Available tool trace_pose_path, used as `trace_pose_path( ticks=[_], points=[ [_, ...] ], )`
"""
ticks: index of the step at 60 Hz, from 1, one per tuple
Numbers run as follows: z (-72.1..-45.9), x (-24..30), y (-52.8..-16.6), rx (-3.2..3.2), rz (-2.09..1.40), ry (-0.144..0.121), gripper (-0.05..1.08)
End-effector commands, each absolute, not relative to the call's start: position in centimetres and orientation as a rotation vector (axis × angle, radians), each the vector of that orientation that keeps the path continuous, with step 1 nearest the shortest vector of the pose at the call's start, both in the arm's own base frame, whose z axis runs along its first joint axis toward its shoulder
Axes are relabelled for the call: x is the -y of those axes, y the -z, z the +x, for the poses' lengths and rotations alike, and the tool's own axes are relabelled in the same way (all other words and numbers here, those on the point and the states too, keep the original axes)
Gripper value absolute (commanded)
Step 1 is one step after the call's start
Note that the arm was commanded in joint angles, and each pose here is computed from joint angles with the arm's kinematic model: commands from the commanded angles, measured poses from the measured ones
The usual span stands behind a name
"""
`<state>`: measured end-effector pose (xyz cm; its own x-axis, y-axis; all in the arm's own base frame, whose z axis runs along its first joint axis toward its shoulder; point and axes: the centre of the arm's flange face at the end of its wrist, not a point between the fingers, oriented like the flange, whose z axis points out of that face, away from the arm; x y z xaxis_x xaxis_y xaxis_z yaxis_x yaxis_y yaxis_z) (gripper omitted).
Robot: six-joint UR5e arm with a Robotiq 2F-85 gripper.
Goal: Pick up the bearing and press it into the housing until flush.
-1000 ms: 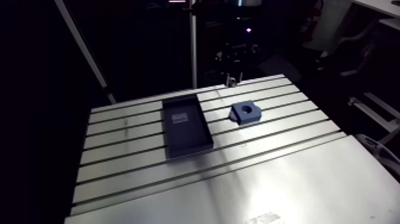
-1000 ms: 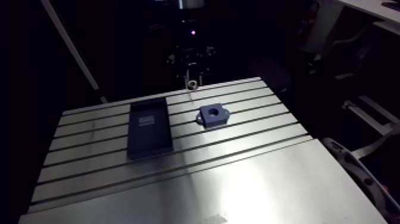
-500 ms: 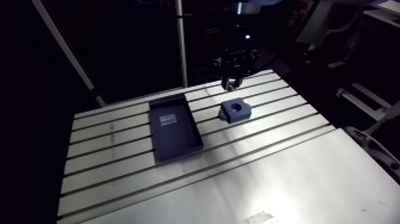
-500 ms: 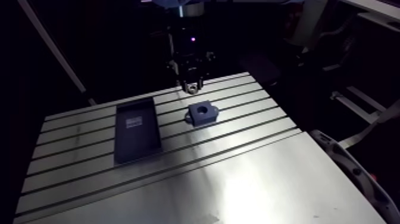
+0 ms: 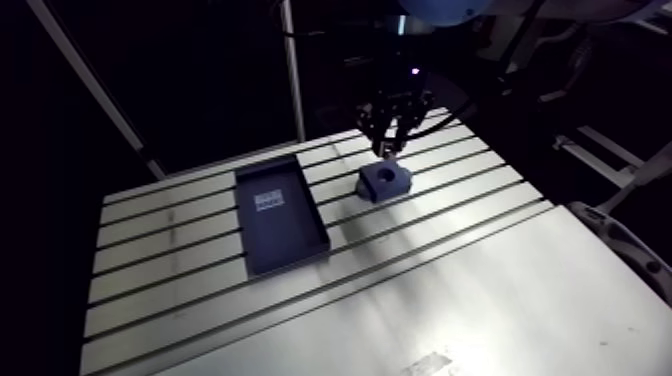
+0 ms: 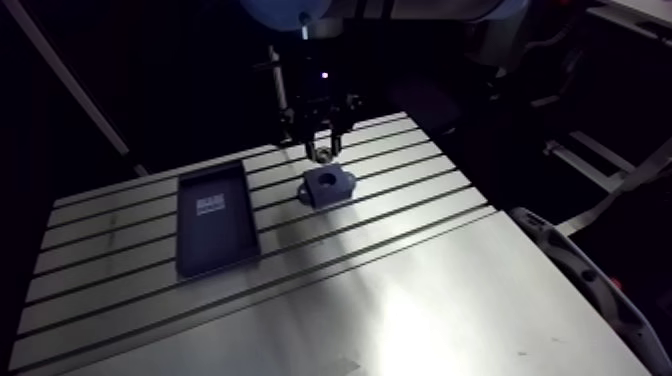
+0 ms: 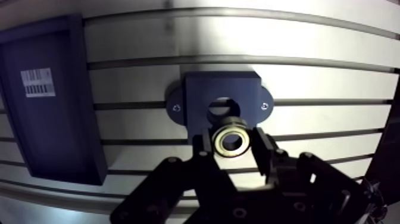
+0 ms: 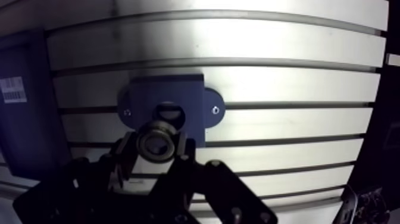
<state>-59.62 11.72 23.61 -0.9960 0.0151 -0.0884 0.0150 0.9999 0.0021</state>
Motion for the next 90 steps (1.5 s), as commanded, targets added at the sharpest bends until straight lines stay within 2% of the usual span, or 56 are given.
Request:
trace_pose_path(
  ticks=[1, 12, 17, 24, 90],
  points=[
    [-59.5, -11.8, -22.5, -3.049, 0.029, -0.005, 0.66],
    [-59.3, -11.5, -21.9, -3.047, 0.024, -0.001, 0.66],
    [-59.2, -11.4, -21.3, -3.038, 0.027, 0.009, 0.66],
    [-59.5, -11.4, -21.1, -3.053, 0.02, -0.007, 0.66],
    [-59.8, -11.4, -19.7, -3.038, 0.019, 0.003, 0.66]
  ],
)
